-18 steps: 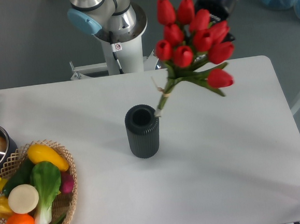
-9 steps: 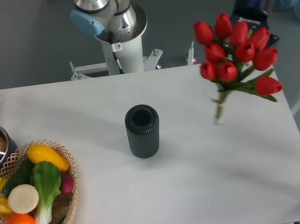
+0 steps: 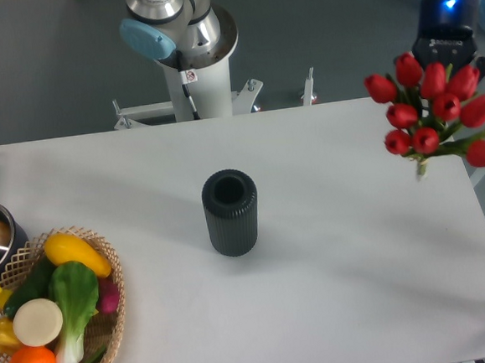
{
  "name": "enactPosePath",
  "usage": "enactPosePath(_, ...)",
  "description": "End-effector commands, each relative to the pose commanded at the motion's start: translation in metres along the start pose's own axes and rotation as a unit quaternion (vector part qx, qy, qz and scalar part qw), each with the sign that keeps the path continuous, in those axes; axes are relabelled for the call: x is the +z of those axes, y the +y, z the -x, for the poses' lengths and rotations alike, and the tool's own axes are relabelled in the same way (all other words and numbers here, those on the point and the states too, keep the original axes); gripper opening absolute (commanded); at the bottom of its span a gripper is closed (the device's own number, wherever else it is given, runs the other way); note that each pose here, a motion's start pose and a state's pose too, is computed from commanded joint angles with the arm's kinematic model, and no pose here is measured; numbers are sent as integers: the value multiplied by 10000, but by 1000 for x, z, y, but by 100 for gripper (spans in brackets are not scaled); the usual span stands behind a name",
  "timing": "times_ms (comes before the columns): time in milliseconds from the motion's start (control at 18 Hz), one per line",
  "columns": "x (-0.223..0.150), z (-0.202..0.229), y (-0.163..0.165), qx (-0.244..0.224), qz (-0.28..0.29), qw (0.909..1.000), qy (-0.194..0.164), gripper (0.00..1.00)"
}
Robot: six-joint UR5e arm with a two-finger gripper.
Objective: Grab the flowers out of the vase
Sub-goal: 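Carry the tulip bunch up and away from the vase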
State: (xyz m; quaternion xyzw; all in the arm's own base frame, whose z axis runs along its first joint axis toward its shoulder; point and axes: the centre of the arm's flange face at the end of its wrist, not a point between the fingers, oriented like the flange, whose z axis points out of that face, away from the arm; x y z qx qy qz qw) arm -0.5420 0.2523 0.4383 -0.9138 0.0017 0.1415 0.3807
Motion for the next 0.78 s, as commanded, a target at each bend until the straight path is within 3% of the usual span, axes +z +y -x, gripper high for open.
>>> enactPosePath(111,12,-10,-3,122,631,9979,-27,10)
enactPosePath(444,33,-22,-29,474,1575,9864,-17,11)
enactPosePath(778,57,-38,-49,779,2567,9632,155,12)
